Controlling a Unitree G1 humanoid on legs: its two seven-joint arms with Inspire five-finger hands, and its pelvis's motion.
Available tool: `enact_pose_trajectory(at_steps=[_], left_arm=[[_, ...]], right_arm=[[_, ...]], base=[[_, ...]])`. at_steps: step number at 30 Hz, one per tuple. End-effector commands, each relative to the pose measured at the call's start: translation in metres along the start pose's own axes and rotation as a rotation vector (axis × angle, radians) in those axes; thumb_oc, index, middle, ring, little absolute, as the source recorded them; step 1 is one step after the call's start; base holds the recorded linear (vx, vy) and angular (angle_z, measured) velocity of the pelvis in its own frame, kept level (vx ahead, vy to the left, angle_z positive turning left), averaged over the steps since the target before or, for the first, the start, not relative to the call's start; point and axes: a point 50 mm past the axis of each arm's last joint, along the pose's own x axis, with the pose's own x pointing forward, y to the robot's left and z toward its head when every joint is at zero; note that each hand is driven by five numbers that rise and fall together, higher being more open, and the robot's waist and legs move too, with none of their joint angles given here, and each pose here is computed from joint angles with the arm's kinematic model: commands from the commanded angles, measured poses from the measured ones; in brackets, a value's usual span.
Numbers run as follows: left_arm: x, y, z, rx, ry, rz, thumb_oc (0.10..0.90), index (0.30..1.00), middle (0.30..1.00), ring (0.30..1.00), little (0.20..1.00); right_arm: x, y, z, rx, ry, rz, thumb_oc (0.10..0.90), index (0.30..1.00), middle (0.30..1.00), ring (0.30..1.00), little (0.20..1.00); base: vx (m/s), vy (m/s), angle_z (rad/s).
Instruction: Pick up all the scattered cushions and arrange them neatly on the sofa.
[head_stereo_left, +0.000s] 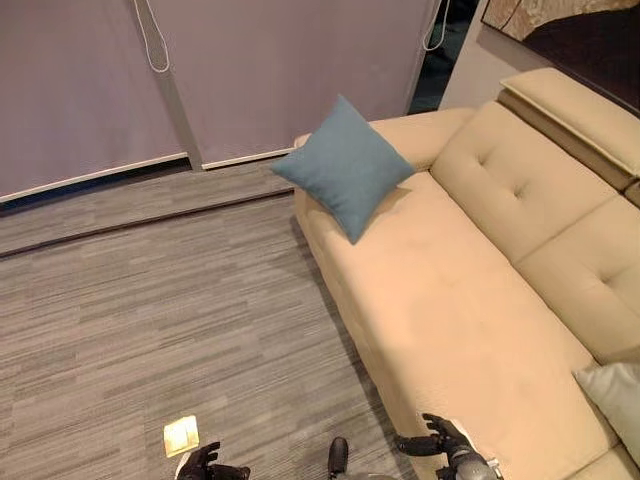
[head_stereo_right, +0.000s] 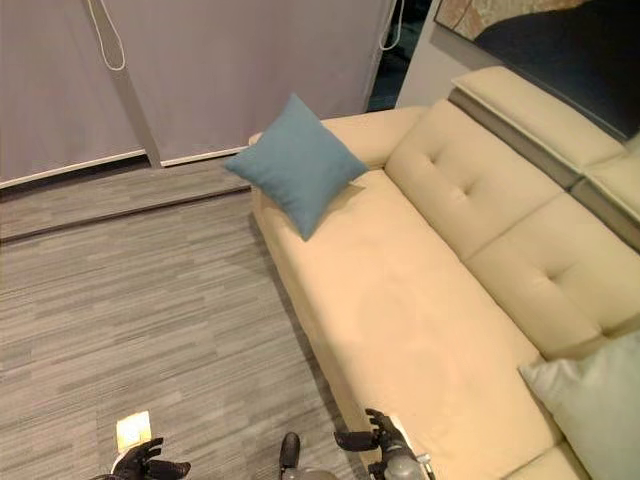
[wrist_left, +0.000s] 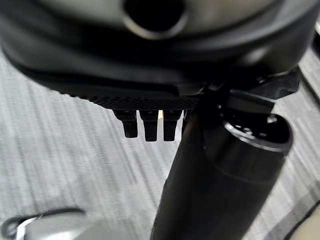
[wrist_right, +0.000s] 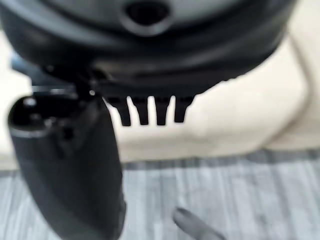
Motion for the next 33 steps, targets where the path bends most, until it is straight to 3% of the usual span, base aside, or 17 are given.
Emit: enact_pose_trajectory(at_steps=[1, 12, 16, 24, 33], left_arm=[[0.003, 0.018, 0.017, 0.051, -0.066, 0.040, 0.800, 0.900, 0.900, 0.900, 0.900], [0.001, 0.027, 0.006, 0.072, -0.027, 0.057, 0.800, 0.900, 0.900, 0.900, 0.900], [0.001, 0.036, 0.012, 0.050, -0.050, 0.091, 0.800, 0.900, 0.900, 0.900, 0.900], [0.002, 0.032, 0.011, 0.025, -0.046, 0.082, 0.800, 0.900, 0.900, 0.900, 0.900], [0.001, 0.014, 0.010, 0.019, -0.054, 0.026, 0.800, 0.900, 0.900, 0.900, 0.900]], right_arm=[[-0.003, -0.016, -0.014, -0.015, 0.024, -0.051, 0.800, 0.900, 0.900, 0.900, 0.900], [-0.005, 0.000, -0.020, -0.031, 0.051, -0.011, 0.800, 0.900, 0.900, 0.900, 0.900], [-0.001, 0.003, 0.001, -0.041, -0.022, 0.002, 0.800, 0.900, 0.900, 0.900, 0.900], [0.001, -0.006, 0.011, -0.080, -0.053, -0.014, 0.800, 0.900, 0.900, 0.900, 0.900], [-0.004, -0.007, -0.011, -0.011, 0.001, -0.027, 0.800, 0.900, 0.900, 0.900, 0.900]], base=[[0.28, 0.022, -0.04], [0.24, 0.149, -0.04], [0.25, 0.276, -0.11], [0.27, 0.050, -0.07], [0.26, -0.069, 0.35]])
